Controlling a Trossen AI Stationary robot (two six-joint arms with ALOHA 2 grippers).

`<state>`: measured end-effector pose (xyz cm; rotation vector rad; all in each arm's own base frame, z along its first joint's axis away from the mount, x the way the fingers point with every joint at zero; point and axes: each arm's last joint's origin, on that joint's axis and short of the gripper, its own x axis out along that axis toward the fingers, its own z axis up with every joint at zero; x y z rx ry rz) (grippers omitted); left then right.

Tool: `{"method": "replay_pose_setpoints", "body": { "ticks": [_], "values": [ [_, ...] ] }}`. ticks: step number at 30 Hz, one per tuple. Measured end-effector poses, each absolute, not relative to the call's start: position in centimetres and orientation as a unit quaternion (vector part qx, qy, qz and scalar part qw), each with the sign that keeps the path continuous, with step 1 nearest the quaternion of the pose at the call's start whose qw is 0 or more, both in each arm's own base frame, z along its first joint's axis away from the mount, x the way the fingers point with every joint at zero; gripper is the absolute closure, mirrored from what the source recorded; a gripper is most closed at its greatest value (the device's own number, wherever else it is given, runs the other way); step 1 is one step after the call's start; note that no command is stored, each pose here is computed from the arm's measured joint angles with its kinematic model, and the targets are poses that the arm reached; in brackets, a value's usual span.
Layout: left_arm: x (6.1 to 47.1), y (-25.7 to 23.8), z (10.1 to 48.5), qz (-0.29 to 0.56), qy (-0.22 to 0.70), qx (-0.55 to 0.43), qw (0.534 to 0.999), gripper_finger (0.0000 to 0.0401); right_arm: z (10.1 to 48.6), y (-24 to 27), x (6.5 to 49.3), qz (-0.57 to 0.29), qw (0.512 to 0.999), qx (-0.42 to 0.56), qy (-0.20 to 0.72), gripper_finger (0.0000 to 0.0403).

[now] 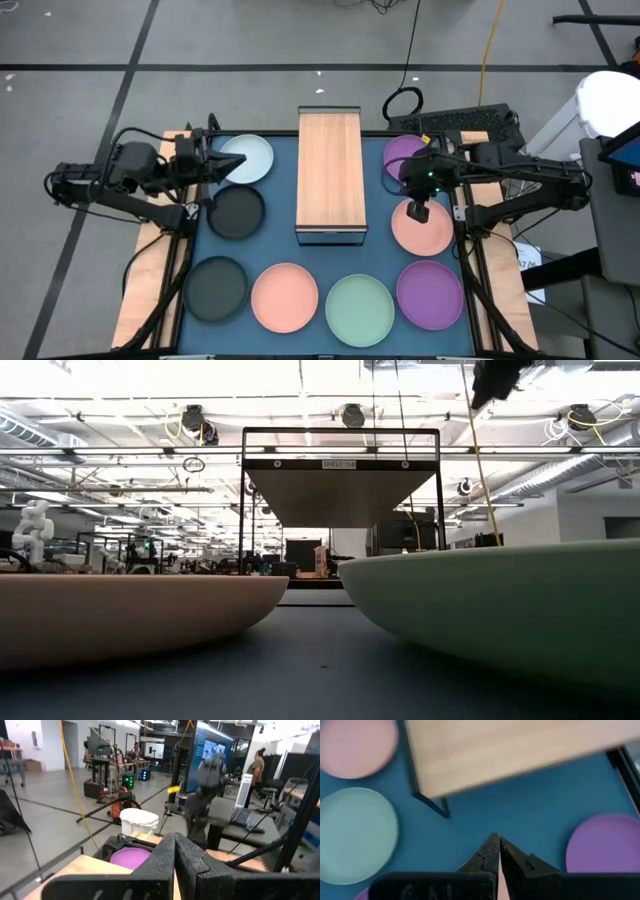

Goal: Place and stack plates onto a shelf
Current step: Put the top orange plate on the shelf

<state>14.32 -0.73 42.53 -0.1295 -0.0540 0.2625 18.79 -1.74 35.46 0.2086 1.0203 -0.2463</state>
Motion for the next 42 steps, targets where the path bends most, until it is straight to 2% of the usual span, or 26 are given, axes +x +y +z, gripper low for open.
{"method": "replay_pose_setpoints", "body": {
  "ticks": [6, 11, 15, 19, 24, 28, 33, 42],
  "values": [
    [15.3, -0.8, 44.3, 0.135, 0.025, -0.126, 0.982, 0.0398, 31.2, -2.4, 18.5, -0.184, 0.807, 0.165, 0.536, 0.0403],
    [16.0, -0.9, 44.5, 0.147, 0.111, -0.11, 0.977, 0.0398, 27.7, -3.4, 18.1, -0.222, 0.772, 0.194, 0.564, 0.0403],
    [16.8, -0.7, 44.6, 0.151, 0.13, -0.107, 0.974, 0.0398, 25.5, -4.7, 17.6, -0.243, 0.747, 0.218, 0.579, 0.04],
    [17.4, -0.5, 44.4, 0.159, 0.134, -0.123, 0.97, 0.0398, 24.2, -5.6, 16.9, -0.198, 0.741, 0.195, 0.612, 0.0376],
    [18.1, -0.4, 44.1, 0.165, 0.141, -0.128, 0.968, 0.0398, 23.6, -6.9, 17.4, -0.133, 0.764, 0.107, 0.622, 0.0317],
    [18.5, -0.4, 43.9, 0.166, 0.147, -0.13, 0.966, 0.0398, 22.6, -7.6, 18.4, -0.034, 0.768, 0.027, 0.639, 0.0279],
    [18.5, -0.5, 43.9, 0.164, 0.145, -0.137, 0.966, 0.0398, 20.8, -8.5, 19.7, 0.034, 0.753, -0.035, 0.656, 0.0277],
    [18.5, -0.5, 43.9, 0.167, 0.143, -0.154, 0.963, 0.0398, 18.4, -9.2, 21.0, 0.169, 0.747, -0.065, 0.639, 0.0284]
  ]
}}
